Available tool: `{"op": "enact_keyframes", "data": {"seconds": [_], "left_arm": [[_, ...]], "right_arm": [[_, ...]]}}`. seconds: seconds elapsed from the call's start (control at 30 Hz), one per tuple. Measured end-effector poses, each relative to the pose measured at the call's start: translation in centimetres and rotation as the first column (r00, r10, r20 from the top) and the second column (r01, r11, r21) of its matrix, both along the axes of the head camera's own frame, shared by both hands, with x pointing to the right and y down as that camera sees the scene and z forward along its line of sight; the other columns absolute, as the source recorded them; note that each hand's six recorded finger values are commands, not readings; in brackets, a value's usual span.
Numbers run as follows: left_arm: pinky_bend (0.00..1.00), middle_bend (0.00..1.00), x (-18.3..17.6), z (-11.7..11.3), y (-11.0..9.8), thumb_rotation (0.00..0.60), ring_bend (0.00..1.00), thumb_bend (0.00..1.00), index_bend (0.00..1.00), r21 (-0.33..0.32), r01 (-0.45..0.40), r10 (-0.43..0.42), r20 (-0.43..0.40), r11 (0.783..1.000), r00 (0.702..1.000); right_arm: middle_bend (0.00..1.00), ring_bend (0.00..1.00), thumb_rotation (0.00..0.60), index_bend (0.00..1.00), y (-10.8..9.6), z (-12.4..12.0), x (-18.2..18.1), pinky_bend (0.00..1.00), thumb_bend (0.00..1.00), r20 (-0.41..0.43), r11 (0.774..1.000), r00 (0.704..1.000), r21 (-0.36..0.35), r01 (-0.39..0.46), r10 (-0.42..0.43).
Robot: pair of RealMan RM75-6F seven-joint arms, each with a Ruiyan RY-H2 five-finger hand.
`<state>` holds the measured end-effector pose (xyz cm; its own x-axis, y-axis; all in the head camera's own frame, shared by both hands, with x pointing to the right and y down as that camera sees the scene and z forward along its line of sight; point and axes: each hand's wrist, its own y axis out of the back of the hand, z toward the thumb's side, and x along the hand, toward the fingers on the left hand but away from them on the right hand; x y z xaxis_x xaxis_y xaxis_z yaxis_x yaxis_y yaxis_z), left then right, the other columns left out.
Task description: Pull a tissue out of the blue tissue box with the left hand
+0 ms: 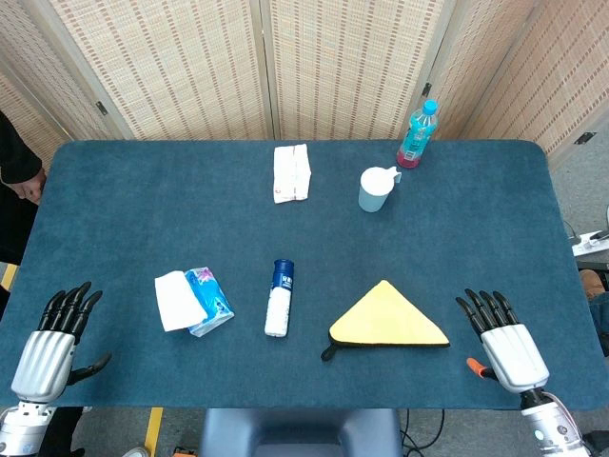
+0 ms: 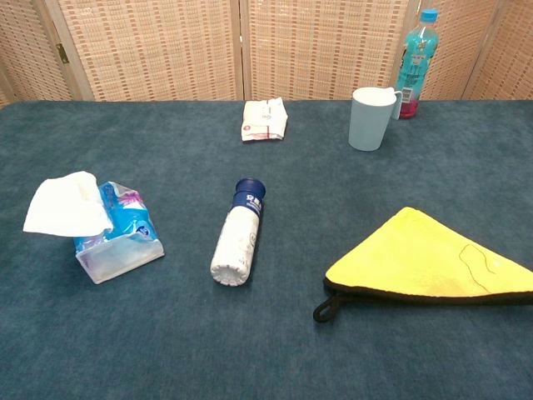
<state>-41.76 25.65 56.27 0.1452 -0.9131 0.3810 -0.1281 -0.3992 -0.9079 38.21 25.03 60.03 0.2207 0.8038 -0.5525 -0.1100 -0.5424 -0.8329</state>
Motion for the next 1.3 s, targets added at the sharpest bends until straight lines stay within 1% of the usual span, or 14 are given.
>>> {"op": "enact_keyframes", "data": {"seconds": [0.4,0.63,0.8,0.9,1.1,1.2,1.3], "left_arm": [[0.07,0.0,0.1,0.1,0.0,0.6,0.0,0.23,0.0,-0.007,-0.006,0.006,0.002,1.0,1.0],[0.11,0.0,1.5,0.8,0.2,0.6,0.0,0.23,0.0,-0.032,-0.073,0.073,-0.009,0.997,0.997],[0.13,0.0,2.9,2.2,-0.1,0.6,0.0,0.24,0.0,-0.064,-0.138,0.138,-0.012,0.988,0.99],[0.15,0.0,4.1,3.1,-0.7,0.6,0.0,0.28,0.0,-0.06,-0.172,0.171,-0.028,0.983,0.985],[0.15,0.0,6.0,5.2,-1.4,0.6,0.0,0.28,0.0,-0.085,-0.217,0.214,-0.038,0.973,0.976],[0.15,0.0,7.0,6.6,-1.6,0.6,0.0,0.29,0.0,-0.103,-0.231,0.227,-0.05,0.967,0.973],[0.15,0.0,7.8,7.6,-1.8,0.6,0.0,0.29,0.02,-0.108,-0.238,0.234,-0.056,0.965,0.971]], "right_arm": [[0.0,0.0,0.6,0.0,0.0,0.1,0.0,0.0,0.0,-0.001,1.0,1.0,-0.004,0.003,-0.003],[0.0,0.0,0.6,0.0,0.0,-0.5,-0.1,0.0,0.0,0.016,1.0,1.0,0.006,-0.004,0.004],[0.0,0.0,0.6,0.0,-0.2,-0.7,0.0,0.0,0.0,0.028,1.0,1.0,0.007,-0.007,0.006],[0.0,0.0,0.6,0.0,-0.2,-0.6,0.0,0.0,0.0,0.027,1.0,1.0,0.001,-0.009,0.009],[0.0,0.0,0.6,0.0,-0.4,-0.2,0.0,0.0,0.0,0.022,1.0,1.0,-0.006,-0.008,0.009],[0.0,0.0,0.6,0.0,-0.3,-0.2,0.0,0.0,0.0,0.023,1.0,1.0,-0.006,-0.008,0.008],[0.0,0.0,0.6,0.0,-0.3,-0.2,0.0,0.0,0.0,0.025,1.0,1.0,-0.003,-0.008,0.008]]}}
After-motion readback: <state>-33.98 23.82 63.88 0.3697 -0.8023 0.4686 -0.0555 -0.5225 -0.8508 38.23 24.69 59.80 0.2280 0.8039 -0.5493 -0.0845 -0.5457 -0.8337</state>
